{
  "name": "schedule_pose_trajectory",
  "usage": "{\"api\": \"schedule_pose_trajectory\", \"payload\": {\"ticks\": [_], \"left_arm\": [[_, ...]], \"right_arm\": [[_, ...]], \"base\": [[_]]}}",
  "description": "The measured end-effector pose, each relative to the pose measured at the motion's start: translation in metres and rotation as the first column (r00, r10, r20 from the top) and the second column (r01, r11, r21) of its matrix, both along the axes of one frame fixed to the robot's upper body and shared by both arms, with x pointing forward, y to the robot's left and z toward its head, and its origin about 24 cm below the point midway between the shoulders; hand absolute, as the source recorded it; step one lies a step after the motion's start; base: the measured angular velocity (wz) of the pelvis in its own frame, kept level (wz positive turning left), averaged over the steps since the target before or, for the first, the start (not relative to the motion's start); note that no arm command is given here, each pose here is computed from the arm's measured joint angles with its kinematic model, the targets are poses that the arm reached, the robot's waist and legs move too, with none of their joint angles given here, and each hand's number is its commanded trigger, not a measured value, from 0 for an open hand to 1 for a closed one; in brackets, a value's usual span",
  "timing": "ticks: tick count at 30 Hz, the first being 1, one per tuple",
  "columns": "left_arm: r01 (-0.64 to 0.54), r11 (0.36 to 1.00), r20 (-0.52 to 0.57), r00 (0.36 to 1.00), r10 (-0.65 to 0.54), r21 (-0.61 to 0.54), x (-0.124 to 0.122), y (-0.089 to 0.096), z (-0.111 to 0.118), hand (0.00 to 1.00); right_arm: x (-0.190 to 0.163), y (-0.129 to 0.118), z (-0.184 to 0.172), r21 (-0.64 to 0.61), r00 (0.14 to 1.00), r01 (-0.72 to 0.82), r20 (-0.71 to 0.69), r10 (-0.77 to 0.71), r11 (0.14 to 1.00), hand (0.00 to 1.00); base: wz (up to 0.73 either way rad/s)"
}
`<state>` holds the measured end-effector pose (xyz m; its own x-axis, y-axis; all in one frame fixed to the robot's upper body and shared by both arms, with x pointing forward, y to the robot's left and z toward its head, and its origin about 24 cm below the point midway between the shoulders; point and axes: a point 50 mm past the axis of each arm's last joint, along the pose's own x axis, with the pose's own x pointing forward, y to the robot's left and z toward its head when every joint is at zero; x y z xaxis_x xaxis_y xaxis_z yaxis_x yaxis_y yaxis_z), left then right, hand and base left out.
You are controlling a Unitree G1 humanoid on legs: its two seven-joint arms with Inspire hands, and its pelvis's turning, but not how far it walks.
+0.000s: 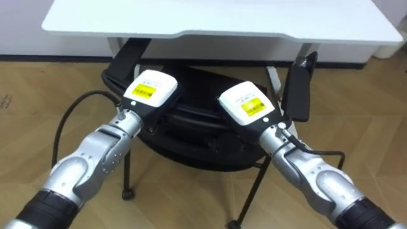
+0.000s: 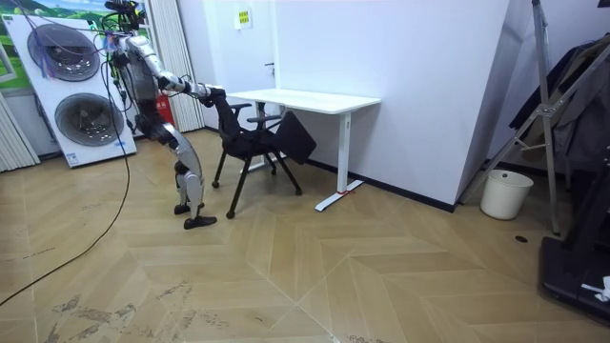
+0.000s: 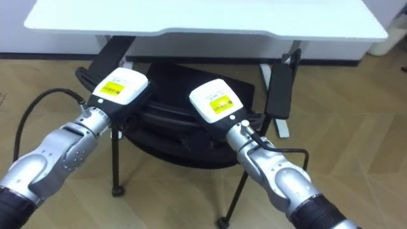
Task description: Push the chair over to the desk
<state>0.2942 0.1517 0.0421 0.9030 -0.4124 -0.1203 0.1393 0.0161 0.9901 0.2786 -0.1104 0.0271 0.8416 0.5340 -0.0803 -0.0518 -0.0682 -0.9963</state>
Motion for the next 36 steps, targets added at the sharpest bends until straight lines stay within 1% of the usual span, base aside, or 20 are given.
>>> {"api": "schedule_pose_trajectory", "payload": {"ticks": [5, 8, 11, 14, 23, 24, 25, 26, 31, 33, 36], "left_arm": [[0.0, 1.0, 0.012, 1.0, 0.0, -0.023, 0.0, -0.002, 0.001, 1.0], [-0.008, 1.0, 0.005, 1.0, 0.008, -0.022, -0.003, -0.002, -0.002, 1.0], [-0.008, 1.0, 0.025, 1.0, 0.008, -0.027, -0.005, -0.001, 0.003, 1.0], [-0.01, 1.0, 0.025, 1.0, 0.011, -0.03, -0.005, -0.003, 0.003, 1.0], [-0.03, 0.995, 0.045, 0.998, 0.034, -0.093, -0.006, -0.005, 0.002, 1.0], [-0.029, 0.995, 0.044, 0.998, 0.034, -0.096, -0.007, -0.006, 0.001, 0.77], [-0.029, 0.995, 0.042, 0.999, 0.034, -0.098, -0.007, -0.006, 0.001, 0.51], [-0.031, 0.994, 0.037, 0.999, 0.035, -0.101, -0.008, -0.007, -0.001, 0.0], [-0.049, 0.991, 0.003, 0.999, 0.05, -0.128, -0.013, -0.007, -0.007, 0.0], [-0.064, 0.984, -0.039, 0.998, 0.058, -0.167, -0.013, -0.007, -0.008, 0.0], [-0.074, 0.977, -0.069, 0.996, 0.061, -0.2, -0.012, -0.009, -0.006, 0.0]], "right_arm": [[0.0, -0.001, 0.006, -0.018, 1.0, -0.011, 0.002, 0.011, 1.0, 1.0], [0.0, -0.001, 0.005, -0.037, 1.0, -0.011, -0.027, 0.01, 0.999, 1.0], [0.001, 0.0, 0.011, -0.032, 1.0, -0.024, -0.01, 0.023, 0.999, 1.0], [0.002, -0.001, 0.012, -0.033, 1.0, -0.017, -0.005, 0.017, 0.999, 1.0], [0.005, -0.009, 0.019, -0.041, 0.999, -0.024, 0.047, 0.026, 0.999, 1.0], [0.005, -0.01, 0.019, -0.044, 0.998, -0.029, 0.048, 0.031, 0.999, 0.93], [0.005, -0.01, 0.019, -0.045, 0.998, -0.031, 0.048, 0.033, 0.999, 0.69], [0.005, -0.011, 0.019, -0.046, 0.998, -0.032, 0.046, 0.035, 0.998, 0.0], [0.003, -0.012, 0.016, -0.036, 0.999, -0.027, 0.038, 0.028, 0.999, 0.0], [0.002, -0.015, 0.015, 0.004, 1.0, 0.0, 0.011, 0.0, 1.0, 0.0], [0.003, -0.018, 0.014, 0.067, 0.999, 0.044, -0.026, -0.042, 0.997, 0.0]], "base": [[0.57], [0.42], [0.45], [0.51], [0.04], [-0.1], [-0.14], [-0.14], [-0.16], [-0.15], [-0.08]]}}
